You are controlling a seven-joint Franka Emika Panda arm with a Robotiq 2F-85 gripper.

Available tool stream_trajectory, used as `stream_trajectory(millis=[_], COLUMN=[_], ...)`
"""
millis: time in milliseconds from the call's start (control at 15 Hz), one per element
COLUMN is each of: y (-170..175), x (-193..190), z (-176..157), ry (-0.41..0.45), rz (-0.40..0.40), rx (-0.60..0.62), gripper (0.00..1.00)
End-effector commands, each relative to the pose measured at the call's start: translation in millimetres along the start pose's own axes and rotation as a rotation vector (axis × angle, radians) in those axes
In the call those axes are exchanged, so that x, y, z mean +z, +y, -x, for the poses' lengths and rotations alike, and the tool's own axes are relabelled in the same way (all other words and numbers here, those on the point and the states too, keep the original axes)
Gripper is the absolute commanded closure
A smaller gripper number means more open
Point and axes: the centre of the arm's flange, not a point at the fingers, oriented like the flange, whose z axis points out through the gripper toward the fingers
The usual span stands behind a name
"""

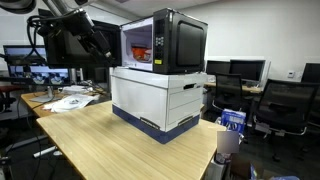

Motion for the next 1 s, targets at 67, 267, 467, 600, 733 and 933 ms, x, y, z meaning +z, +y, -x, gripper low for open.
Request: stream_trajectory(millis=[67,267,467,600,733,933], y=[0.1,-16.4,-44.6,-55.7,-62.6,-60.1], x=[-1.5,-7.5,-13.4,-15.3,-19.1,-31.3], z=[7.8,-2.9,-13.0,-22.6,-37.1,-68.6], ry=[0.132,0.134,0.159,0.165,0.144,0.124], rz=[-0.1,-0.115,-0.122,-0.119,-0.122,-0.128], rx=[-0.013,-0.021,-0.034,-0.014,0.018,0.088], gripper=[0.0,0.0,0.0,0.0,0.0,0.0])
